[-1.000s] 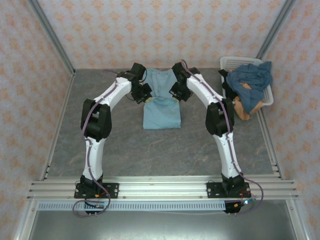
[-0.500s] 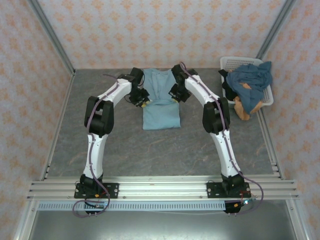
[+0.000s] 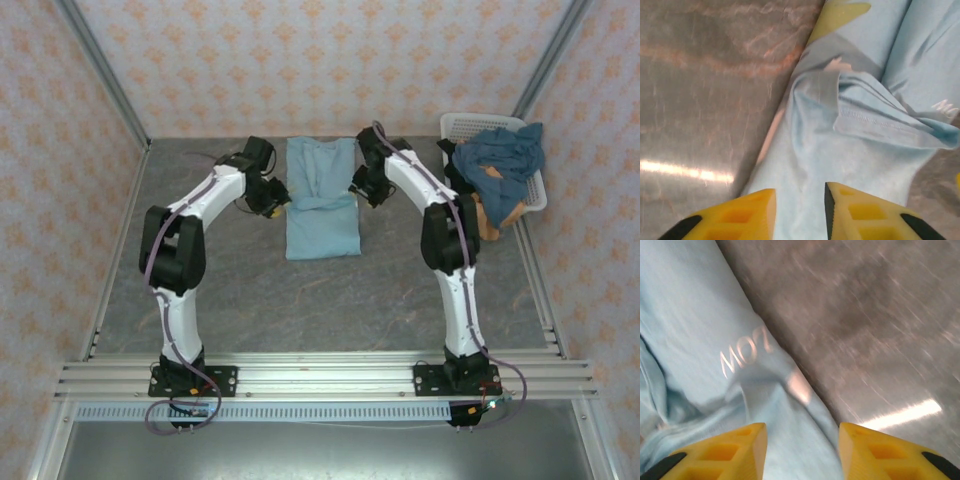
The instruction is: Fold and stack the t-shirts
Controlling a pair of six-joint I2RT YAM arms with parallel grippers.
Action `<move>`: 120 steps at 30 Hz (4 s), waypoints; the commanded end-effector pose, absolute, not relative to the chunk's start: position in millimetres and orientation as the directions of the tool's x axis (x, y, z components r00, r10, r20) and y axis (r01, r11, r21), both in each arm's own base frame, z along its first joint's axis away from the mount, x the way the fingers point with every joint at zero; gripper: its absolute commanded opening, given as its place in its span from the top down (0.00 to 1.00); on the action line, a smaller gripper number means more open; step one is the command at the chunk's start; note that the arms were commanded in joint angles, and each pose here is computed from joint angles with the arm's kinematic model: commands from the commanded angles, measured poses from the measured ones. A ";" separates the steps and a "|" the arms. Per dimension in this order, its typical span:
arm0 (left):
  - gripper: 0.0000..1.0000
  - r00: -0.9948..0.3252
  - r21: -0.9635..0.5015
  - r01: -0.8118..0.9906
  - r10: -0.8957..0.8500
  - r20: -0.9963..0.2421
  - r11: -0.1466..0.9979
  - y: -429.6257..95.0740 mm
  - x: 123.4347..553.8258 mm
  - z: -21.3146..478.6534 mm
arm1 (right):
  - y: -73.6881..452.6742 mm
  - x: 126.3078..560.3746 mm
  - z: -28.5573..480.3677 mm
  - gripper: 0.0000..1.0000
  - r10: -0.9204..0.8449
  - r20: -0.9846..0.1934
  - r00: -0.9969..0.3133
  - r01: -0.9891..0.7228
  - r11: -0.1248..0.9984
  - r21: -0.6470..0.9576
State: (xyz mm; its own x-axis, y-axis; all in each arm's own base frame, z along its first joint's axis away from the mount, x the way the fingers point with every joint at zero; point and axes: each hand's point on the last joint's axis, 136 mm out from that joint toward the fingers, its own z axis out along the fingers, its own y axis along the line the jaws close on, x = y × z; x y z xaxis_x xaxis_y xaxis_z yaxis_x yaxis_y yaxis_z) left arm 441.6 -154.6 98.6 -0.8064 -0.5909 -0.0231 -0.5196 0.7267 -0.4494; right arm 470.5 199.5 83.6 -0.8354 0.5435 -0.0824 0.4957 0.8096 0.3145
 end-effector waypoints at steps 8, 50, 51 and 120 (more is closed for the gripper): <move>0.85 -0.810 -0.523 -0.532 -0.580 0.086 0.666 -191.6 463.1 63.8 | 220.9 429.3 89.0 0.80 0.601 -0.002 -0.799 0.532 0.709 0.463; 0.53 -0.816 -0.434 -0.560 -0.561 0.140 0.706 -179.0 317.0 51.1 | 193.2 327.6 8.9 0.89 0.611 0.044 -0.790 0.605 0.767 0.214; 0.52 -0.811 -0.443 -0.565 -0.567 0.143 0.696 -179.8 316.8 50.0 | 191.2 324.7 9.8 0.89 0.612 0.041 -0.790 0.605 0.766 0.215; 0.64 -0.843 -0.344 -0.526 -0.530 0.092 0.778 -186.2 325.5 45.6 | 205.4 328.0 7.7 0.78 0.476 0.014 -0.879 0.466 0.854 0.230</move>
State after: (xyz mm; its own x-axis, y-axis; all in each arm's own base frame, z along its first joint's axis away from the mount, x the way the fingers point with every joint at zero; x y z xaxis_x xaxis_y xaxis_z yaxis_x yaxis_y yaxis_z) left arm 320.7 -180.5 29.1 -0.8325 -0.5418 0.1159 -0.5498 0.7816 -0.2948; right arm 322.5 209.6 21.7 -0.8812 0.4717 0.0319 0.4636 0.8489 0.2537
